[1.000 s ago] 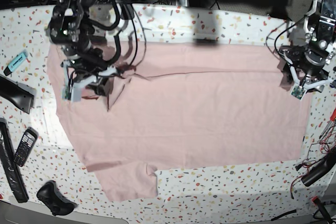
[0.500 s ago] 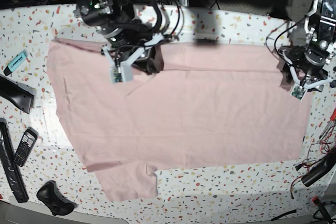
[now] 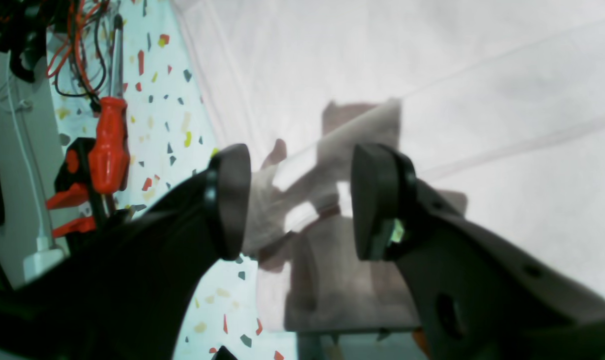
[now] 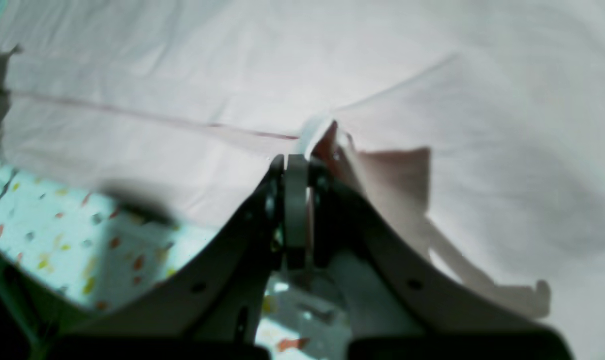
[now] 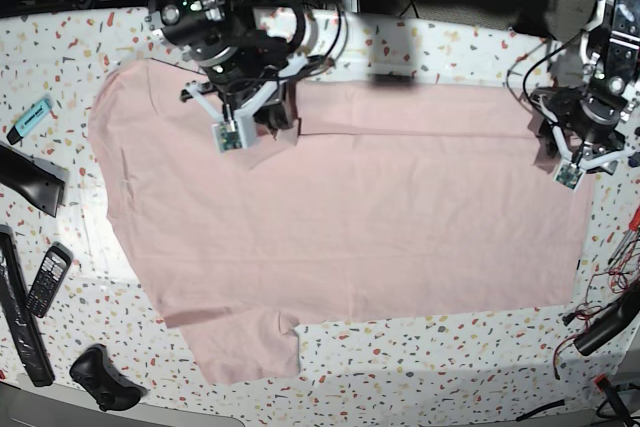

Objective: Fold the T-shirt properly
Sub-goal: 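Release the sleeve and lift the right gripper away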

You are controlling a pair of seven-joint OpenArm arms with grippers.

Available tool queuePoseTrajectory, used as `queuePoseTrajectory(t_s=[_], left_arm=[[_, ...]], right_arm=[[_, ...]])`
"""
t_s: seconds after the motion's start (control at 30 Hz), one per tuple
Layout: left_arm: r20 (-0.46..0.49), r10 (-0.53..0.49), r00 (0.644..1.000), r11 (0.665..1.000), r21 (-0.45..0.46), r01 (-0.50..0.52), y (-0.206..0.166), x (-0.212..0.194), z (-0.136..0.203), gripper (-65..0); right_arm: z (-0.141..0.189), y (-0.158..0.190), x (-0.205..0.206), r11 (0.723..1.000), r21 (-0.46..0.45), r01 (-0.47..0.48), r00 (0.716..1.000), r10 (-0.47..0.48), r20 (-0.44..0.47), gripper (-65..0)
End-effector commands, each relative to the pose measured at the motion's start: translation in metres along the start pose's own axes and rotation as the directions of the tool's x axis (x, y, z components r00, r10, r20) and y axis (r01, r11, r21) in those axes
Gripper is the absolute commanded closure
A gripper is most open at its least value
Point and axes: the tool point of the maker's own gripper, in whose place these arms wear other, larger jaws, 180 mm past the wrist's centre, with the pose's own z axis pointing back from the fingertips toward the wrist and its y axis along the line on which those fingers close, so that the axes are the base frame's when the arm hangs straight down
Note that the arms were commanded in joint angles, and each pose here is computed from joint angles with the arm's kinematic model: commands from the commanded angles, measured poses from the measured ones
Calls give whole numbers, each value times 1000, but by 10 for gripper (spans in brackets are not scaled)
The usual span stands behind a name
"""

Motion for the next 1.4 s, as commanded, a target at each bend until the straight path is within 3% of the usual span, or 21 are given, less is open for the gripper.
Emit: queuePoseTrajectory(t_s=[0.0,0.13,0.3,0.43,0.63,0.77,0.9,1.0,1.13,1.2,1.37], left_arm=[[37,-10,999,999,38,9,15,12,3,-307],[39,-10,999,999,38,9,15,12,3,-307],[42,-10,999,999,38,9,15,13,3,-307],[41,-11,999,999,38,9,15,12,3,-307],[41,-10,999,999,38,9,15,12,3,-307],[41,-10,999,999,38,8,15,12,3,-307],[41,-10,999,999,38,8,15,12,3,-307],[41,-10,999,999,38,8,15,12,3,-307],[37,-10,999,999,38,8,15,12,3,-307],[37,-9,999,999,38,8,15,12,3,-307],[40,-10,999,999,38,8,15,12,3,-307]], right_arm=[[3,-4,17,1000,-8,7,998,-7,61,0],[4,-13,15,999,-23,23,998,-22,51,0],[4,10,12,995,92,36,999,-39,30,0],[5,34,6,980,200,-3,1000,3,-3,-181],[13,58,1,939,343,-5,999,16,-31,-201],[24,41,2,943,318,-99,993,116,-36,-201],[42,20,7,925,288,-248,960,275,-55,-199],[57,4,2,890,277,-361,914,397,-82,-195],[71,-33,-25,844,228,-485,822,529,-212,-195],[74,-44,-27,820,208,-533,790,571,-225,-195],[71,-51,5,837,126,-533,833,545,-95,-195]])
